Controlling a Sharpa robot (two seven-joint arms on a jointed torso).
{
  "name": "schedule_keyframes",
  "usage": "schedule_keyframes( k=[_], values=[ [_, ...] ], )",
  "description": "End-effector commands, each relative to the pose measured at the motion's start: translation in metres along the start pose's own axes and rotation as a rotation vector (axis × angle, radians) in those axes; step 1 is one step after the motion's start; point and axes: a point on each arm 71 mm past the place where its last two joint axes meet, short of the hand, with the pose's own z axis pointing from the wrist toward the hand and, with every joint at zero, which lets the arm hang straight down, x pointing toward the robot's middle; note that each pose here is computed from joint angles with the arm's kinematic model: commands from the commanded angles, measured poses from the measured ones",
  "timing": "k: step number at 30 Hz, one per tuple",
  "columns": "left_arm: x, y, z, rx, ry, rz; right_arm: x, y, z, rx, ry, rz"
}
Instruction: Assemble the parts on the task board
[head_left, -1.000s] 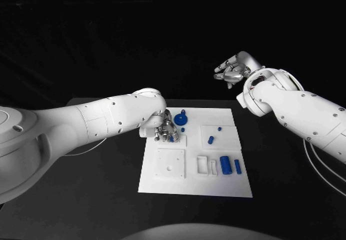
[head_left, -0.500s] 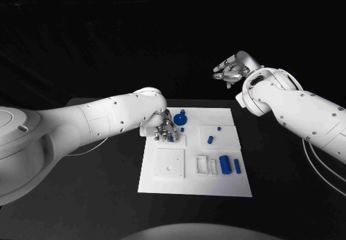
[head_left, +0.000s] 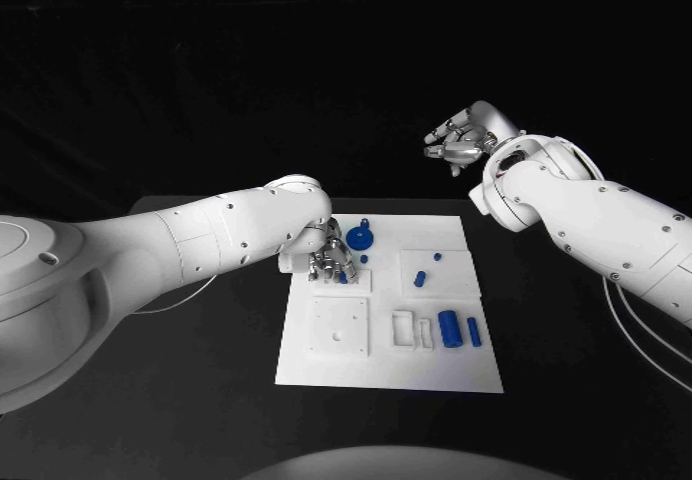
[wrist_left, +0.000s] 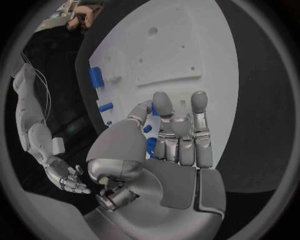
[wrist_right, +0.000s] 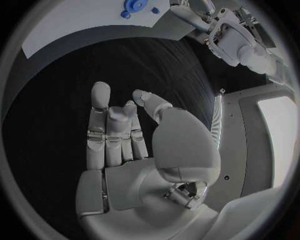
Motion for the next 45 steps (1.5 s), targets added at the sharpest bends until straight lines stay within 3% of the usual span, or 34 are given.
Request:
schedule_keyframes(
  k=[1, 22, 45],
  values=[
    [0.0138, 0.0024, 0.0092, -0.016, 0.019, 0.012, 0.001, 0.001, -0.001, -0.01, 0.009, -0.012],
    [0.0124, 0.0093, 0.0093, -0.029, 0.0, 0.011, 0.002, -0.001, -0.003, -0.008, 0.013, -0.014],
    [0.0114, 0.0202, 0.0037, -0.031, -0.021, 0.012, 0.003, -0.007, -0.004, 0.004, 0.014, -0.016]
  ],
)
